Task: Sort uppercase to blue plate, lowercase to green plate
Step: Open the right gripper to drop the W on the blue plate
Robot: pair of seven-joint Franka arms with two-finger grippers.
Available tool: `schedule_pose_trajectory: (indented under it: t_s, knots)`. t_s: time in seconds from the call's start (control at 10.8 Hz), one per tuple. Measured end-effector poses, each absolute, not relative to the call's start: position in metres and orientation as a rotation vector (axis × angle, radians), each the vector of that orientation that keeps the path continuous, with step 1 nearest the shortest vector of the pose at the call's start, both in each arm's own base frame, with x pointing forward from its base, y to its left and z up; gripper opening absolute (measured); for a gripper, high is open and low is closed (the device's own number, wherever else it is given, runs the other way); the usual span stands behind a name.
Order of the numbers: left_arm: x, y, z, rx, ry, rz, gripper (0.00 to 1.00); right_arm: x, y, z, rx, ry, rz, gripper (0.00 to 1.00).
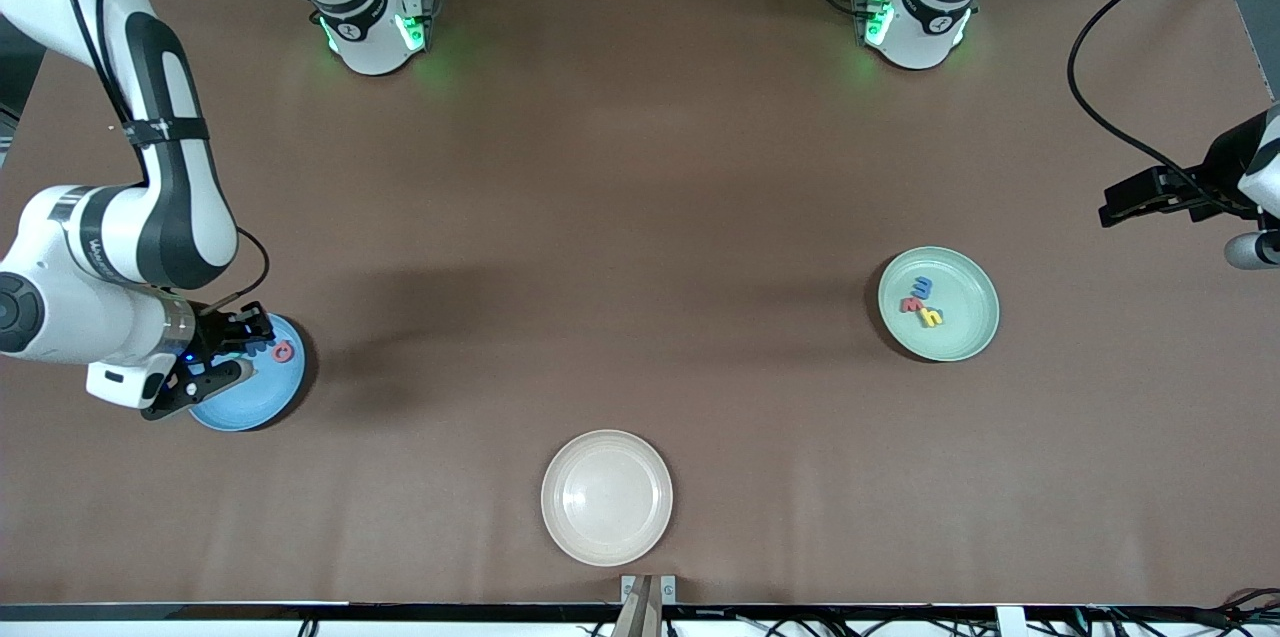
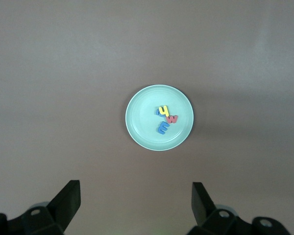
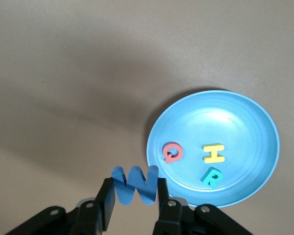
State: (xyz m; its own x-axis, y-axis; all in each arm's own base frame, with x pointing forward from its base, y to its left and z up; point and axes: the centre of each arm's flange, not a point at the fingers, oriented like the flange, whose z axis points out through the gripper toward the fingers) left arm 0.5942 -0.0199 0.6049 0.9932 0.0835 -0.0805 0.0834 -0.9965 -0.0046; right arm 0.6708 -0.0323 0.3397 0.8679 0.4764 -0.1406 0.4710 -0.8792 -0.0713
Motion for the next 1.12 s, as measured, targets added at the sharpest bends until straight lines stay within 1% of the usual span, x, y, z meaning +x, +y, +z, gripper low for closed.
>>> schedule_pose_trajectory:
  t_s: [0.28, 0.47, 0.56, 0.74, 0.84, 0.93, 1.12]
  knots:
    - [0.593, -0.028, 0.604, -3.131, -0.136, 0.138, 1.0, 0.676, -0.045, 0.349, -2.979, -0.87, 0.207, 0.4]
    - [0.59, -0.051, 0.607, -3.099, -0.099, 0.124, 1.0, 0.677, -0.056, 0.347, -2.971, -0.895, 0.202, 0.41]
    - [0.588, -0.053, 0.611, -3.082, -0.095, 0.111, 1.0, 0.678, -0.064, 0.345, -2.974, -0.885, 0.199, 0.5]
    - [0.586, -0.041, 0.617, -3.075, -0.097, 0.095, 1.0, 0.677, -0.081, 0.34, -2.979, -0.859, 0.201, 0.78]
    - [0.585, -0.034, 0.62, -3.076, -0.103, 0.088, 1.0, 0.677, -0.082, 0.34, -2.979, -0.859, 0.201, 0.86]
    - [0.583, -0.028, 0.625, -3.077, -0.112, 0.078, 1.0, 0.677, -0.079, 0.34, -2.975, -0.865, 0.2, 1.0]
    - [0.577, -0.019, 0.637, -3.082, -0.131, 0.046, 1.0, 0.678, -0.075, 0.339, -2.972, -0.865, 0.201, 1.0]
